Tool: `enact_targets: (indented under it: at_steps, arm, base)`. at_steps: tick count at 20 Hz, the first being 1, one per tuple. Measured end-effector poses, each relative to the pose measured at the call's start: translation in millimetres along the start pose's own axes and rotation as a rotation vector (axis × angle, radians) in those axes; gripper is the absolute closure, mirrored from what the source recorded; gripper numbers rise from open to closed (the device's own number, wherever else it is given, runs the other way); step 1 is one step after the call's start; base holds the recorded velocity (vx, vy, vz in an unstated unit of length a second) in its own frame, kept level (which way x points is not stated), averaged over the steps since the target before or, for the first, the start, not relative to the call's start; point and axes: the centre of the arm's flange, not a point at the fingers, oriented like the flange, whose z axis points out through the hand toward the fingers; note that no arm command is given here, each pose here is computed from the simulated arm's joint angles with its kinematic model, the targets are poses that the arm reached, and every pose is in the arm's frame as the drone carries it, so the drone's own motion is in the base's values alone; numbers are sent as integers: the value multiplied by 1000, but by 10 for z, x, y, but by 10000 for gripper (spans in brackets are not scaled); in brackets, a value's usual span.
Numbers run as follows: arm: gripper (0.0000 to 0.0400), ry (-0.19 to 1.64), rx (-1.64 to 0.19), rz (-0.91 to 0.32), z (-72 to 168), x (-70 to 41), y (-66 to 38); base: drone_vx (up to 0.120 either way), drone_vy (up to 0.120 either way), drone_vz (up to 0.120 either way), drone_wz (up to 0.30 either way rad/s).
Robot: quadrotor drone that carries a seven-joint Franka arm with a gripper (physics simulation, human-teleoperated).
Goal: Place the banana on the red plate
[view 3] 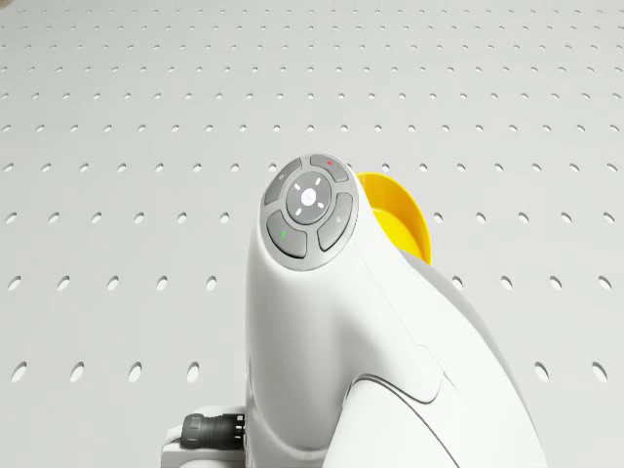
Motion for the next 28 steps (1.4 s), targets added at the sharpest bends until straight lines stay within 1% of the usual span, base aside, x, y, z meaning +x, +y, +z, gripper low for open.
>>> enact_targets:
  at_steps: [7, 12, 18, 28]
  arm:
    - [201, 0, 0, 0, -2, 0, 0]
    - [201, 0, 0, -51, -2, 0, 0]
    - [201, 1, 1, -186, -2, 0, 0]
    - [201, 3, 1, -467, -3, 0, -1]
  base:
    - [0, 0, 120, 0]
    - [0, 0, 0, -300]
    - [0, 0, 0, -300]
    - [0, 0, 0, -300]
